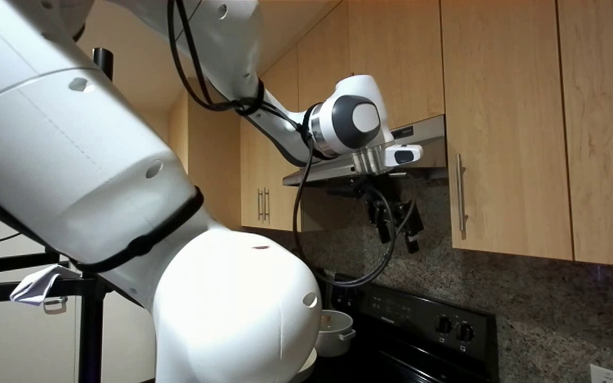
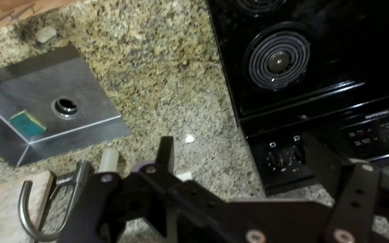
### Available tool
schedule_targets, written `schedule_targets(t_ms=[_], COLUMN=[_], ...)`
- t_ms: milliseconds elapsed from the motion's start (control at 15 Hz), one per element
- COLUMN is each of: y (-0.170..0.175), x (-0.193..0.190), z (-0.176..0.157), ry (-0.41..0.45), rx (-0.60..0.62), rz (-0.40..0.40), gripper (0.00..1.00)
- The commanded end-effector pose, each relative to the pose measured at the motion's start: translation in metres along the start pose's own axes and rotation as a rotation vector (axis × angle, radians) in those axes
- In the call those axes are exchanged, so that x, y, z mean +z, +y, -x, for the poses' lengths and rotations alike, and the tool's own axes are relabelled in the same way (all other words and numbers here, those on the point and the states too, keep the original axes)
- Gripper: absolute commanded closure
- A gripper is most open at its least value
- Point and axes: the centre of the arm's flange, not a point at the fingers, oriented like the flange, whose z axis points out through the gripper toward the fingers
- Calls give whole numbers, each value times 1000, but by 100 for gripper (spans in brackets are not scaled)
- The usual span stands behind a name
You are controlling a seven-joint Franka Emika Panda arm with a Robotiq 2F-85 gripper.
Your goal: Open the cupboard door
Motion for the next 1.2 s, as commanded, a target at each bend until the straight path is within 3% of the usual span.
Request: schedule_targets(t_ms=[0,533,800,1000,1133], y=[9,-34,-74,-99,-110], x=[0,-15,-12,-15,-19], z=[-17,-42,-58,-76,-82], ry=[185,443,529,549,487], rx=[21,-57,-37,-4,16], rz=[57,34,97,174,180], gripper=[0,0,0,0,0])
